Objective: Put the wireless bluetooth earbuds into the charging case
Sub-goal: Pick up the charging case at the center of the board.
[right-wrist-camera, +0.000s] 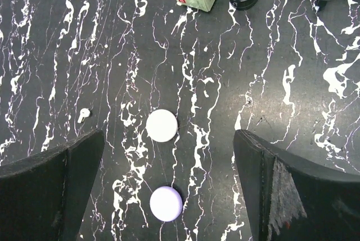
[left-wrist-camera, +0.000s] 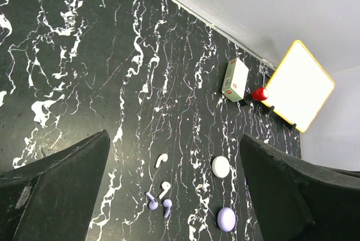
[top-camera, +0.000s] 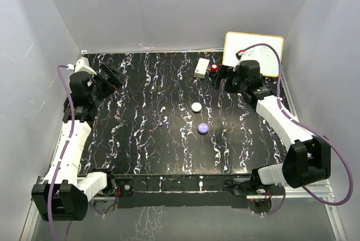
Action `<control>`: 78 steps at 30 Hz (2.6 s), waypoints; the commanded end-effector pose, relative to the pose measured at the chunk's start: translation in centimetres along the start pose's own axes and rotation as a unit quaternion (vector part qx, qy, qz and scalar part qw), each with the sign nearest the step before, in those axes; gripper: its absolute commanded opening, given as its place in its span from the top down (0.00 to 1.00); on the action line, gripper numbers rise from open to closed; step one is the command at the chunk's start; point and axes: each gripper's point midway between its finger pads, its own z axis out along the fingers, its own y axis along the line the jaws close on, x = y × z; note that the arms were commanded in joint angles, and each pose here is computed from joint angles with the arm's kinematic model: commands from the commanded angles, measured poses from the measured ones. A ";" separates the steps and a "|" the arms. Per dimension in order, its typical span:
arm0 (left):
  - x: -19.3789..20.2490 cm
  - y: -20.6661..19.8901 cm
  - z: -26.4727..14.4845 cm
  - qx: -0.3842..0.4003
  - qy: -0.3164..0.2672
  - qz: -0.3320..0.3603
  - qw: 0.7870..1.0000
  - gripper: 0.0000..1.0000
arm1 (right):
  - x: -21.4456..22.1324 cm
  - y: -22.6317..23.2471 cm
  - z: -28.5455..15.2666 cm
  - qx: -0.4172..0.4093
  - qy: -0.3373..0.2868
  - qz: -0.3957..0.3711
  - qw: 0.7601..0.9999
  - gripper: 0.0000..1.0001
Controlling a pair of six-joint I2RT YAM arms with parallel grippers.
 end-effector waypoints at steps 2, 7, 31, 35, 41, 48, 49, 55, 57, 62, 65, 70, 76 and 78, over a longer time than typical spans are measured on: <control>-0.8 -2.6 -1.3 0.054 -0.006 0.021 0.998 0.01 | -2.5 1.3 -0.3 -0.009 -0.029 -0.010 0.999 0.02; 1.9 -1.1 0.1 0.020 0.071 -0.004 0.997 0.01 | -1.1 0.9 0.1 0.017 -0.001 -0.023 1.000 0.02; 12.5 -4.1 0.6 0.110 0.170 0.083 0.976 0.01 | 12.9 3.5 5.9 0.073 0.121 -0.155 0.978 0.03; 13.5 -4.5 1.1 0.115 0.182 0.087 0.973 0.01 | 13.0 3.8 7.3 0.075 0.131 -0.154 0.977 0.03; 14.6 -4.6 1.7 0.117 0.195 0.091 0.970 0.01 | 13.9 3.4 9.2 0.092 0.140 -0.147 0.975 0.03; 15.2 -4.2 1.9 0.112 0.199 0.092 0.969 0.01 | 14.1 1.5 10.1 0.145 0.144 -0.162 0.966 0.02; 15.2 -4.2 1.9 0.112 0.199 0.092 0.969 0.01 | 14.1 1.2 10.2 0.152 0.144 -0.163 0.964 0.02; 15.5 -4.2 2.0 0.111 0.203 0.093 0.968 0.01 | 14.0 0.2 10.9 0.182 0.139 -0.172 0.958 0.01; 15.6 -4.2 2.0 0.111 0.203 0.094 0.968 0.01 | 13.8 -0.2 10.9 0.193 0.136 -0.174 0.956 0.02; 15.7 -4.2 2.1 0.110 0.204 0.095 0.968 0.01 | 13.2 -1.3 10.7 0.207 0.130 -0.163 0.956 0.02; 15.7 -4.4 2.1 0.112 0.204 0.096 0.968 0.01 | 12.6 -2.0 10.4 0.213 0.126 -0.159 0.956 0.02; 16.1 -4.6 2.3 0.114 0.209 0.098 0.966 0.01 | 12.0 -2.9 9.5 0.222 0.123 -0.157 0.954 0.02; 16.4 -4.7 2.5 0.114 0.212 0.104 0.965 0.01 | 12.3 -3.5 8.5 0.215 0.130 -0.155 0.955 0.02; 16.6 -4.7 2.5 0.113 0.214 0.105 0.965 0.01 | 12.4 -3.3 8.4 0.207 0.134 -0.152 0.957 0.02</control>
